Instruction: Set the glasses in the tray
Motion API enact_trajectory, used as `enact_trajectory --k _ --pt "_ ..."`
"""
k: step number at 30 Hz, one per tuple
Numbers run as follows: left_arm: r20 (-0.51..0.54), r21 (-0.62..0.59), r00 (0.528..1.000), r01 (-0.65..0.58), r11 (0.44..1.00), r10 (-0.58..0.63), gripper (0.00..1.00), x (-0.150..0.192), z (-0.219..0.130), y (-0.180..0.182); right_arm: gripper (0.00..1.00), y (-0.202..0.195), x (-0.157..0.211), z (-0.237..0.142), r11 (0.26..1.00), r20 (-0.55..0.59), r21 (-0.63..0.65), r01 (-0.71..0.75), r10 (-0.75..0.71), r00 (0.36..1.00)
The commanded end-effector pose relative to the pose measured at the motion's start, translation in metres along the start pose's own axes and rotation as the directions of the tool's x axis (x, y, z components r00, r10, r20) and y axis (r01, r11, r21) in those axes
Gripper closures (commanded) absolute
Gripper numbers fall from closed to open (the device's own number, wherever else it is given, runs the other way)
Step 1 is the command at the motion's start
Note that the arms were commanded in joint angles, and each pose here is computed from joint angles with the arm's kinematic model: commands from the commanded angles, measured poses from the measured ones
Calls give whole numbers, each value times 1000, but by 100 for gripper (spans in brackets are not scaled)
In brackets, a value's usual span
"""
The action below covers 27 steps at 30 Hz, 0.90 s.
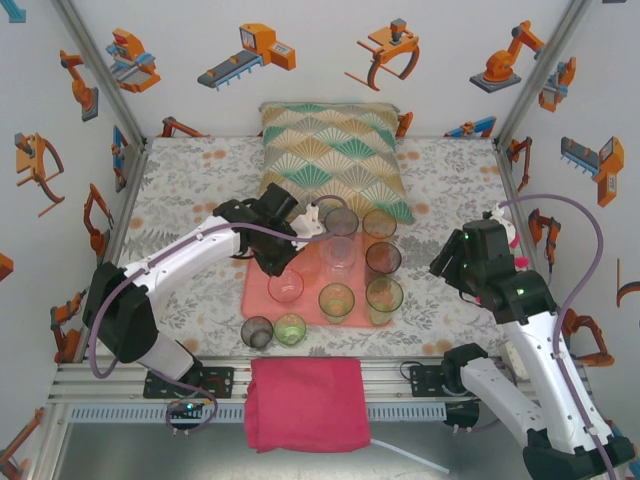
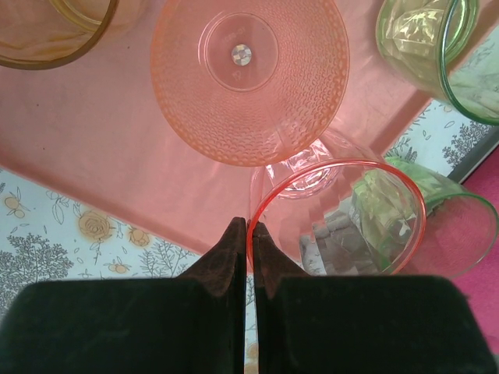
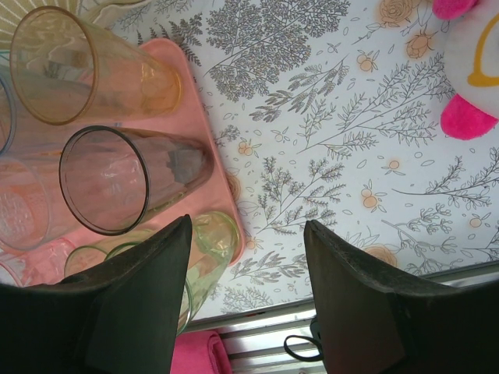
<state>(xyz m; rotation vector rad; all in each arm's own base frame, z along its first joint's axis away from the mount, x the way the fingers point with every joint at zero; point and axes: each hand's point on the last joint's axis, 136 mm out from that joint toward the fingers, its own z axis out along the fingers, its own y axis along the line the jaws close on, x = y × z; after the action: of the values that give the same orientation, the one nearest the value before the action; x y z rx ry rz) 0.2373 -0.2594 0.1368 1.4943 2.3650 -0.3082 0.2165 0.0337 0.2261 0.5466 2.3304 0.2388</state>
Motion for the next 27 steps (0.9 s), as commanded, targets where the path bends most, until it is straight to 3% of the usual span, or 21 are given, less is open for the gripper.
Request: enact_trajectory --k 1,27 --pt "-11 15 1000 28 1000 -28 90 2 6 -5 44 -7 2 1 999 2 23 -22 21 1000" --pt "-27 38 996 81 996 -80 90 3 17 -13 44 -8 4 3 999 -1 27 -21 21 1000"
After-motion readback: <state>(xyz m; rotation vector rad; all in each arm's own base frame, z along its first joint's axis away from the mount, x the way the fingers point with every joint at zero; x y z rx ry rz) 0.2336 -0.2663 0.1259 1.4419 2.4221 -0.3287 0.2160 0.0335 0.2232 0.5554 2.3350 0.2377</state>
